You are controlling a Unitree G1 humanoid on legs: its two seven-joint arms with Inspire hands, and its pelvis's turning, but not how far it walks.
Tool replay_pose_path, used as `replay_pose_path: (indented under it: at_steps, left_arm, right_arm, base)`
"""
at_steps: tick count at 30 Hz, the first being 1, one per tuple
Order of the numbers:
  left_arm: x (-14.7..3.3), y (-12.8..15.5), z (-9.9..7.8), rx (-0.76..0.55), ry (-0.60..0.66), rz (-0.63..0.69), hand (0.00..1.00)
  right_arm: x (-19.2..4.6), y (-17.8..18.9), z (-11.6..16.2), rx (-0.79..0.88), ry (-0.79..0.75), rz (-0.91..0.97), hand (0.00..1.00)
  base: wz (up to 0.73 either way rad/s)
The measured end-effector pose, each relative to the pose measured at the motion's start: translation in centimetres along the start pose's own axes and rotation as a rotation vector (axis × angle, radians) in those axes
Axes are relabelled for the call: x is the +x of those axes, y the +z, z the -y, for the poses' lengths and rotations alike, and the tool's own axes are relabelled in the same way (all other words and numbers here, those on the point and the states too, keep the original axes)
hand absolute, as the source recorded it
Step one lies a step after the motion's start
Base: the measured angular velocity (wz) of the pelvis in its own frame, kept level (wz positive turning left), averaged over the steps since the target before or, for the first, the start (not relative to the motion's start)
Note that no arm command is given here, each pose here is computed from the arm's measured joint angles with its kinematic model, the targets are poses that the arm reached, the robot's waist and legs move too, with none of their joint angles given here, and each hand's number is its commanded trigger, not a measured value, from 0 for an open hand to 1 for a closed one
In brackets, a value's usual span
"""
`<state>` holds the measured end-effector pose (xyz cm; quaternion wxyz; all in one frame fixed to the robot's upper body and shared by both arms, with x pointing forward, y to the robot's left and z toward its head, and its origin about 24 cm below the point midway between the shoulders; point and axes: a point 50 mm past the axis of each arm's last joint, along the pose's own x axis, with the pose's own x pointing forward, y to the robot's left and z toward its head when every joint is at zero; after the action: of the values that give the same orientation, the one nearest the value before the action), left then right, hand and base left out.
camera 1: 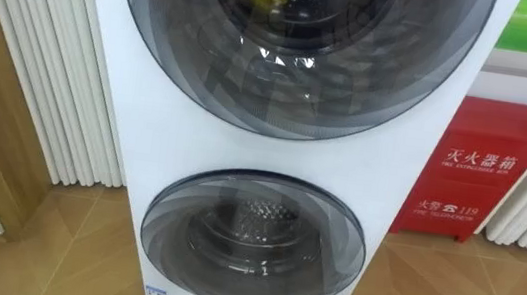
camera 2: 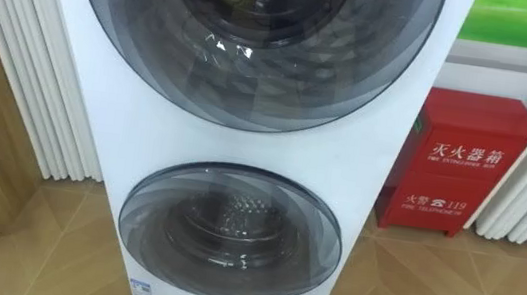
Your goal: Pick clothes from washing machine
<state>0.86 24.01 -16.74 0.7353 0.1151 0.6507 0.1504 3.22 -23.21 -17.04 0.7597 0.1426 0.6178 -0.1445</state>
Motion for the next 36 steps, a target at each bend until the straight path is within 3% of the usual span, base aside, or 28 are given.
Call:
replay_pose_path:
  at_steps: [24,28,31,36]
  left_arm:
    - [0.1,1.1,0.1,0.004,-0.027,0.05,0.0]
    - [0.1,2.1,0.1,0.005,-0.029,0.093,0.0]
    - [0.2,2.8,-0.3,0.008,-0.028,0.118,0.0]
    - [0.1,3.4,-0.9,0.009,-0.015,0.147,0.0]
  right_arm:
    - [0.0,0.8,-0.3,-0.001,0.014,0.035,0.0]
    - [-0.4,5.5,-2.4,-0.088,0.08,0.222,0.0]
    - [-1.8,12.0,-4.9,-0.14,0.129,0.454,0.0]
    - [-6.6,21.1,-7.1,-0.154,0.15,0.804,0.0]
  base:
    - [0.0]
    - [-0.02]
    - [0.02]
    - [0.04]
